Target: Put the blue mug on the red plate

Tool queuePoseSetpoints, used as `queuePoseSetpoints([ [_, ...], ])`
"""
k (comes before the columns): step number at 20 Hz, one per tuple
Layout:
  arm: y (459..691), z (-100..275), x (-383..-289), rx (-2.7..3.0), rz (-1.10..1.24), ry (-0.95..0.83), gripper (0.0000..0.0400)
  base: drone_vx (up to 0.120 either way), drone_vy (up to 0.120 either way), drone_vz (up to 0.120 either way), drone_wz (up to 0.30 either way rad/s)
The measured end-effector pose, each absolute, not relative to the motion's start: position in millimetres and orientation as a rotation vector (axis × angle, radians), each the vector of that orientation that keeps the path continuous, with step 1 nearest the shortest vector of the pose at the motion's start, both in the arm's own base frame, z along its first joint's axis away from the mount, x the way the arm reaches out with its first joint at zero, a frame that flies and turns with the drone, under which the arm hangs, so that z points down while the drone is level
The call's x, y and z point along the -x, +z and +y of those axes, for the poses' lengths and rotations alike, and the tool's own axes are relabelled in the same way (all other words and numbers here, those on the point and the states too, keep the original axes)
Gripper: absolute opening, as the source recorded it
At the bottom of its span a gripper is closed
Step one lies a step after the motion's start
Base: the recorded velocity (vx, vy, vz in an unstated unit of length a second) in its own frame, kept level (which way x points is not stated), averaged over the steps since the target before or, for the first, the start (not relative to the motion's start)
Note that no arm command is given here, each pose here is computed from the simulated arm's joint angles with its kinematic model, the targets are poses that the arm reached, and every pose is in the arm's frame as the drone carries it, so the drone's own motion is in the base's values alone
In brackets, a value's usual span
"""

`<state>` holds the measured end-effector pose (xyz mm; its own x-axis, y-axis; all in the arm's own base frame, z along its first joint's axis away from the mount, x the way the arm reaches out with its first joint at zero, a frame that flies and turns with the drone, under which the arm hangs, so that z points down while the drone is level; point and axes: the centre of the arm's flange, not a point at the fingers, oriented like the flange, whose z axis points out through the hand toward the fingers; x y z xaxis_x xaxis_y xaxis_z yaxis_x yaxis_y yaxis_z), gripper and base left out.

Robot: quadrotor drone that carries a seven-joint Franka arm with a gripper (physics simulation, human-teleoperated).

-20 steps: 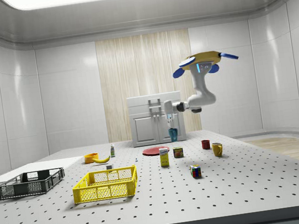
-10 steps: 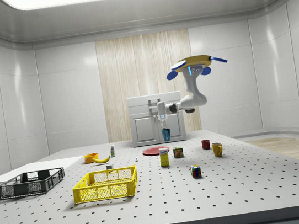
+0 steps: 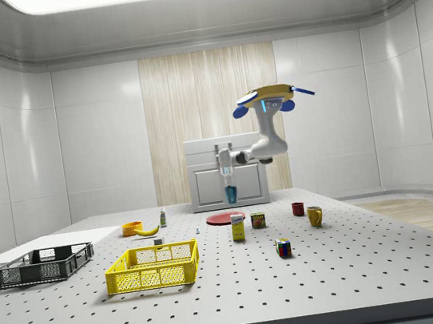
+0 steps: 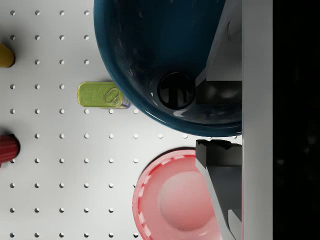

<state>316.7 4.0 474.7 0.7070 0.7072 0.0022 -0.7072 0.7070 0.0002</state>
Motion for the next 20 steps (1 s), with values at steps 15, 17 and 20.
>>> queuePoseSetpoints([
  [15,474.7,4.0,-316.7,-0.001,-0.002,0.786,0.0100,0.083,-0.120,0.000,0.000],
  [17,474.7,4.0,-316.7,-0.001,-0.002,0.786,0.0100,0.020,-0.120,0.000,0.000],
  [20,474.7,4.0,-316.7,-0.001,-0.002,0.786,0.0100,0.053,-0.120,0.000,0.000],
])
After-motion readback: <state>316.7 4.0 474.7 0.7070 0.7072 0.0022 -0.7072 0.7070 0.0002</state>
